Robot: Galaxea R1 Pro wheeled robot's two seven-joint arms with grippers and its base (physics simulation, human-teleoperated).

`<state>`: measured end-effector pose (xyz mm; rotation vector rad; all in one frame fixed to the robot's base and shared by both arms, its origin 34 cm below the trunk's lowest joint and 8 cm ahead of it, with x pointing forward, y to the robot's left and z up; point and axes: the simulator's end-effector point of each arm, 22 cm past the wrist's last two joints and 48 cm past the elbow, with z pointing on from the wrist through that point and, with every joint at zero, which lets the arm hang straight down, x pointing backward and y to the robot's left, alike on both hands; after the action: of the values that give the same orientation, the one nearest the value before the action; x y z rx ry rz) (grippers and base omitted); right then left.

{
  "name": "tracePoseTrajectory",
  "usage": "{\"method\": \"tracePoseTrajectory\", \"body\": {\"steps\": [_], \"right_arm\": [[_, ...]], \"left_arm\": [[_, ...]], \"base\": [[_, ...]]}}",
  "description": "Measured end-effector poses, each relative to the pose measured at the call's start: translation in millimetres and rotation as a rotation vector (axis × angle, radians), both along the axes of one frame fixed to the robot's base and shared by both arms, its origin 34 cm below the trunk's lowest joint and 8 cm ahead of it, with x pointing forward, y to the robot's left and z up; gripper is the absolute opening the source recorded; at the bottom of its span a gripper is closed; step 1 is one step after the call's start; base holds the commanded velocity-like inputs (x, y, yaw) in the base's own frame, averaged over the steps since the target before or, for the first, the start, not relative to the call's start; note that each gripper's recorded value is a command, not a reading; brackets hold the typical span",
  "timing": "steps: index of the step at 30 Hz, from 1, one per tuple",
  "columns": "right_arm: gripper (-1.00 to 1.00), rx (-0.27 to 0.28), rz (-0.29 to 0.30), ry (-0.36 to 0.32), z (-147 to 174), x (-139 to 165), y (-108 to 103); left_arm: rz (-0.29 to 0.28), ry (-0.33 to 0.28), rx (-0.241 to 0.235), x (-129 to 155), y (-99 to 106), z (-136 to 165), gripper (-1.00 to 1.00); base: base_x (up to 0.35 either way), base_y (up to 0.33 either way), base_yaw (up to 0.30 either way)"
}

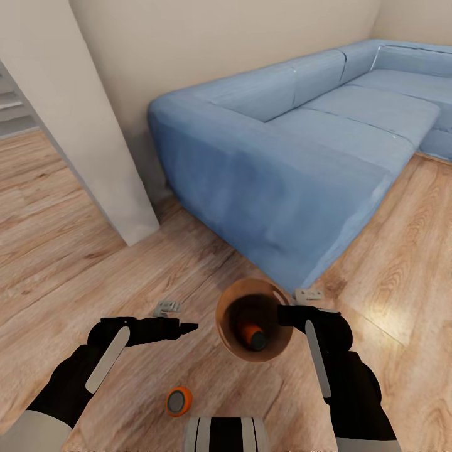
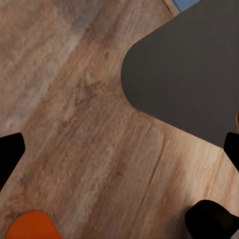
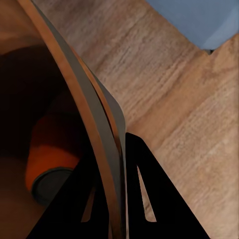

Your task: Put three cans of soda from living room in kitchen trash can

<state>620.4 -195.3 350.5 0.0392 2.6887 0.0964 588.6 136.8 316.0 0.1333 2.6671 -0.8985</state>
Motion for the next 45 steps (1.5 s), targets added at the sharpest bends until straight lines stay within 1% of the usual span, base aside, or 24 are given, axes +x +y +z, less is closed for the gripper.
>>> {"method": "tracePoseTrajectory", "body": {"steps": [25, 29, 34, 37, 41, 45], "right_arm": [[-1.0, -0.004, -0.002, 0.035, -18.4, -6.3, -1.1], [-1.0, 0.0, -0.006, 0.036, -18.7, -6.5, -1.1], [-1.0, -0.024, -0.007, 0.035, -18.7, -6.3, -6.6], [-1.0, -0.017, -0.007, 0.035, -18.6, -6.3, -5.2], [-1.0, -0.025, -0.006, 0.035, -18.6, -6.3, -6.6], [-1.0, -0.016, -0.006, 0.035, -18.6, -6.3, -4.5]], "left_arm": [[0.0, 0.035, 0.001, -7.6, 0.8, -17.5, 1.0], [0.0, 0.035, 0.002, -7.7, 0.9, -17.7, 1.0], [0.0, 0.035, 0.002, -7.7, 0.9, -17.8, 1.0], [0.0, 0.035, 0.001, -7.7, 0.6, -17.7, 1.0], [0.0, 0.035, 0.001, -7.7, 0.5, -17.7, 1.0], [0.0, 0.036, 0.001, -7.7, 0.8, -17.8, 1.0]], "base": [[0.0, 0.0, -0.001], [0.0, 0.0, -0.147], [0.0, 0.0, -0.255], [0.0, 0.0, -0.235], [0.0, 0.0, -0.088], [0.0, 0.0, -0.011]]}}
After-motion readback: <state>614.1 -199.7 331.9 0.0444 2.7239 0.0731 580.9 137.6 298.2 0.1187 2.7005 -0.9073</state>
